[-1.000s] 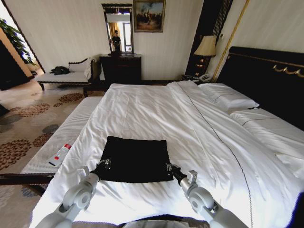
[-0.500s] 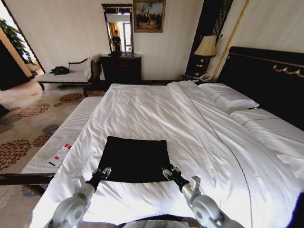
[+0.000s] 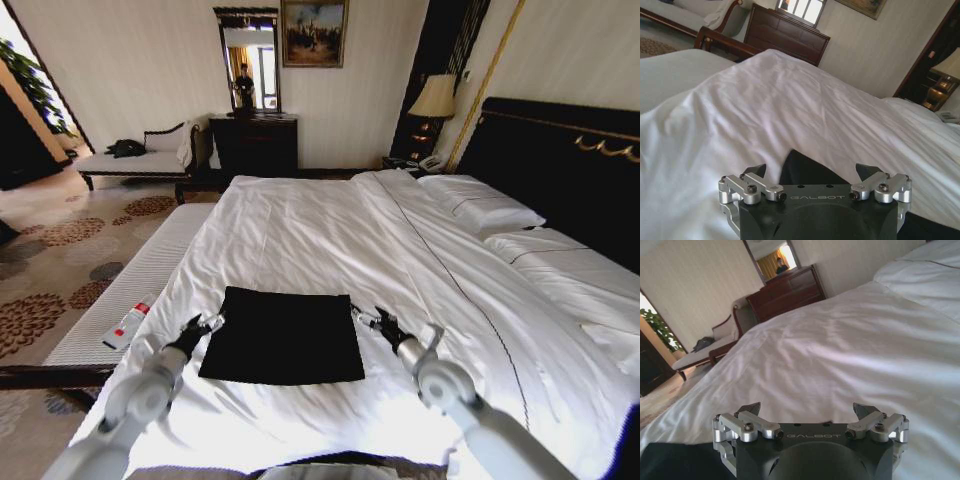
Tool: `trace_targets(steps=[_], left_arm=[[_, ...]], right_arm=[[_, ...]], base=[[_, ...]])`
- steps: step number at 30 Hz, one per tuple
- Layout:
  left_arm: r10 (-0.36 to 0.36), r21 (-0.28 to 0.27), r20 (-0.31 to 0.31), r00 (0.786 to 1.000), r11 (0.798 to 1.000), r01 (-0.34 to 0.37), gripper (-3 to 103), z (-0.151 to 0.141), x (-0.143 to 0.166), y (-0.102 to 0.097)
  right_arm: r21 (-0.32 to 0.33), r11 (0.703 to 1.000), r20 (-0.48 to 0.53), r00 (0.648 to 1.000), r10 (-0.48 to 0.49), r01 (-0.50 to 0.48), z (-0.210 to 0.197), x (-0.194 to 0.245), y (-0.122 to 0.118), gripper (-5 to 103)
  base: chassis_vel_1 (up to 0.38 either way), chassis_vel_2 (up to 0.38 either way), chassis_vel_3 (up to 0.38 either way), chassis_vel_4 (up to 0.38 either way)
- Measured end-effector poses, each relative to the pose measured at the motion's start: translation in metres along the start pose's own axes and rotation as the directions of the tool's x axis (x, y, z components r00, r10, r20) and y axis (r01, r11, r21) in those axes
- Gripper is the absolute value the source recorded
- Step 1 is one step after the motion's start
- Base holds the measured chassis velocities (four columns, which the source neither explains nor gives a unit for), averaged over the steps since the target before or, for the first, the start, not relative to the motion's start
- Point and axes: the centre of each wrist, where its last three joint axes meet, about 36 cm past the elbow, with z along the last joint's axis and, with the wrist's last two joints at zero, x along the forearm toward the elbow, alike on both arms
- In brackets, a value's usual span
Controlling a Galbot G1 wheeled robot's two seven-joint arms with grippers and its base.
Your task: Fold the clothes on the bed.
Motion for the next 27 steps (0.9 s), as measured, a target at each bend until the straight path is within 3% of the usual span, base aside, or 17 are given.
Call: trace_targets(steps=[2,9,10,15,16,17,19,22,25,27], left_arm=[[-0.005,-0.008,-0.003,1.000,1.000,0.005,100,-0.004,-0.014,0.012],[-0.019,0.002,0.004,1.000,1.000,0.019,102,-0.009,-0.045,0.036],[-0.024,0.007,0.006,1.000,1.000,0.024,97,-0.010,-0.054,0.041],[-0.020,0.005,-0.004,1.000,1.000,0.020,94,-0.011,-0.084,0.044],[-0.019,0.001,-0.009,1.000,1.000,0.019,92,-0.009,-0.090,0.044],[-0.018,-0.009,-0.020,1.000,1.000,0.018,83,-0.007,-0.104,0.044],[-0.016,-0.012,-0.023,1.000,1.000,0.015,83,-0.006,-0.108,0.043],[-0.001,-0.028,-0.035,0.999,1.000,0.001,74,-0.003,-0.126,0.039],[0.020,-0.036,-0.052,0.998,0.999,-0.022,57,0.003,-0.147,0.029],[0.021,-0.038,-0.057,0.998,0.999,-0.023,57,0.005,-0.150,0.028]], right_arm=[[-0.004,1.000,-0.009,1.000,0.014,-0.014,-0.008,-0.022,-0.008,100],[-0.015,0.999,-0.028,0.999,0.032,-0.032,-0.008,-0.038,-0.016,100],[-0.016,0.999,-0.034,0.999,0.035,-0.035,-0.006,-0.040,-0.017,100],[-0.020,0.999,-0.044,0.998,0.047,-0.048,-0.002,-0.042,-0.022,100],[-0.022,0.999,-0.046,0.998,0.049,-0.050,-0.001,-0.043,-0.022,100],[-0.024,0.998,-0.047,0.997,0.053,-0.054,0.001,-0.044,-0.023,100],[-0.025,0.998,-0.048,0.997,0.054,-0.055,0.001,-0.044,-0.023,100],[-0.026,0.998,-0.049,0.997,0.057,-0.059,0.002,-0.045,-0.024,100],[-0.026,0.998,-0.048,0.997,0.063,-0.064,0.002,-0.044,-0.025,100],[-0.026,0.998,-0.048,0.997,0.064,-0.065,0.002,-0.044,-0.025,100]], base=[[0.000,0.000,0.000,0.000],[0.000,0.000,0.000,0.000],[0.000,0.000,0.000,0.000],[0.000,0.000,0.000,0.000],[0.000,0.000,0.000,0.000],[0.000,0.000,0.000,0.000],[0.000,0.000,0.000,0.000],[0.000,0.000,0.000,0.000],[0.000,0.000,0.000,0.000],[0.000,0.000,0.000,0.000]])
